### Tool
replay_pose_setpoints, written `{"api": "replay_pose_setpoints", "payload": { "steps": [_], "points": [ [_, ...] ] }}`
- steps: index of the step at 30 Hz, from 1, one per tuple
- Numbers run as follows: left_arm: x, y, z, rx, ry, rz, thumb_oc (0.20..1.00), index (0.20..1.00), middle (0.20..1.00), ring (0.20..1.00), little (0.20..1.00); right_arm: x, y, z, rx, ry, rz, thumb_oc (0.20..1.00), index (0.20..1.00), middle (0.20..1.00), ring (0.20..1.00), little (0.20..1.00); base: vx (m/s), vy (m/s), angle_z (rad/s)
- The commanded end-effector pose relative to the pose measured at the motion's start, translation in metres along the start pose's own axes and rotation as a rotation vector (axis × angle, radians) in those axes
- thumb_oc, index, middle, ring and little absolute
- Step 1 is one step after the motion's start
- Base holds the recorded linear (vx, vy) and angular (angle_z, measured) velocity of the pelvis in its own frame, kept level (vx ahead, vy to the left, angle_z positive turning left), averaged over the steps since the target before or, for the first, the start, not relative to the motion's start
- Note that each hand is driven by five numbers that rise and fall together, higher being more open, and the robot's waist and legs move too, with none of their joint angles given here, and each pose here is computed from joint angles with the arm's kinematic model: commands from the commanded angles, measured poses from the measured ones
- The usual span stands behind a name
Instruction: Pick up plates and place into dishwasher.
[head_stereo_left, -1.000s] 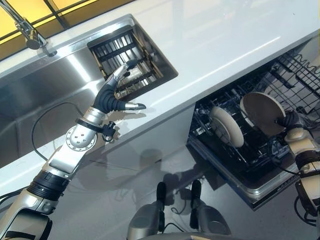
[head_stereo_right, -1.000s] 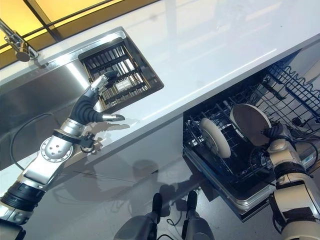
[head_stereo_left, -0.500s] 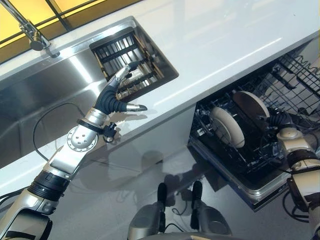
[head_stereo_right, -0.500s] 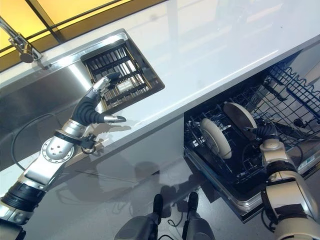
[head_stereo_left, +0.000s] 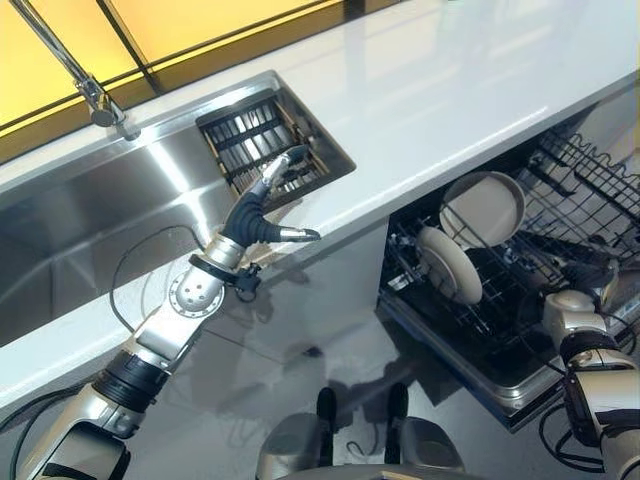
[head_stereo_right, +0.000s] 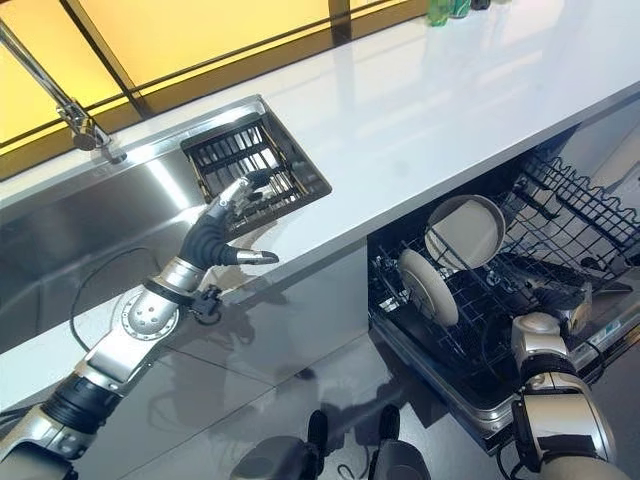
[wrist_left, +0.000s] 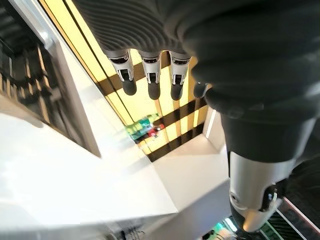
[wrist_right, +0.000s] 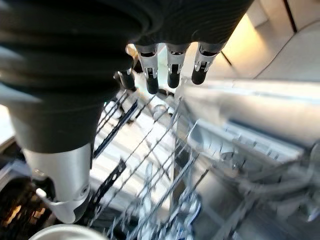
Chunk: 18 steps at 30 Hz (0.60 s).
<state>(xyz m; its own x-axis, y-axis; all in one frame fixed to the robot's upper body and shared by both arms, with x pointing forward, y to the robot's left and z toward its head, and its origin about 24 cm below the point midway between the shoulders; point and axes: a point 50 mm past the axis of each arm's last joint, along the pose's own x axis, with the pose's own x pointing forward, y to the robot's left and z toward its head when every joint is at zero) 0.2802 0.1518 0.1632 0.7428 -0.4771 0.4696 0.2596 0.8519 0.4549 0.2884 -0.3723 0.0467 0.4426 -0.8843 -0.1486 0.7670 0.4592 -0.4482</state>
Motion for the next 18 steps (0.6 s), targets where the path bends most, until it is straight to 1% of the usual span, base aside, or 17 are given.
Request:
{"api": "replay_pose_setpoints", "payload": {
  "steps": [1,5,9,15,18],
  "points": [
    [0.003,-0.005,0.013,-0.029,-0.085,0.006,1.0,1.0,1.0,1.0,1.0,0.009,-0.017,0.019,0.053,-0.089,-0.067,1.0,1.0,1.0,1.0,1.0,-0.08,0.078,-0.01],
    [0.004,-0.005,0.014,-0.03,-0.097,0.018,1.0,1.0,1.0,1.0,1.0,0.01,-0.014,0.022,0.057,-0.068,-0.032,1.0,1.0,1.0,1.0,1.0,-0.07,0.068,0.04],
    [0.006,-0.004,0.017,-0.028,-0.114,0.029,1.0,1.0,1.0,1.0,1.0,0.01,-0.008,0.016,0.05,-0.023,0.053,1.0,1.0,1.0,1.0,1.0,-0.06,0.028,-0.03],
    [0.008,-0.003,0.018,-0.016,-0.117,0.031,1.0,1.0,1.0,1.0,1.0,0.006,0.006,0.007,0.063,0.069,0.261,1.0,1.0,1.0,1.0,1.0,-0.03,-0.012,0.02],
    [0.01,-0.001,0.021,-0.007,-0.125,0.033,1.0,1.0,1.0,1.0,1.0,0.004,0.013,0.002,0.11,0.126,0.372,1.0,1.0,1.0,1.0,1.0,-0.01,-0.006,0.01]
  ]
}}
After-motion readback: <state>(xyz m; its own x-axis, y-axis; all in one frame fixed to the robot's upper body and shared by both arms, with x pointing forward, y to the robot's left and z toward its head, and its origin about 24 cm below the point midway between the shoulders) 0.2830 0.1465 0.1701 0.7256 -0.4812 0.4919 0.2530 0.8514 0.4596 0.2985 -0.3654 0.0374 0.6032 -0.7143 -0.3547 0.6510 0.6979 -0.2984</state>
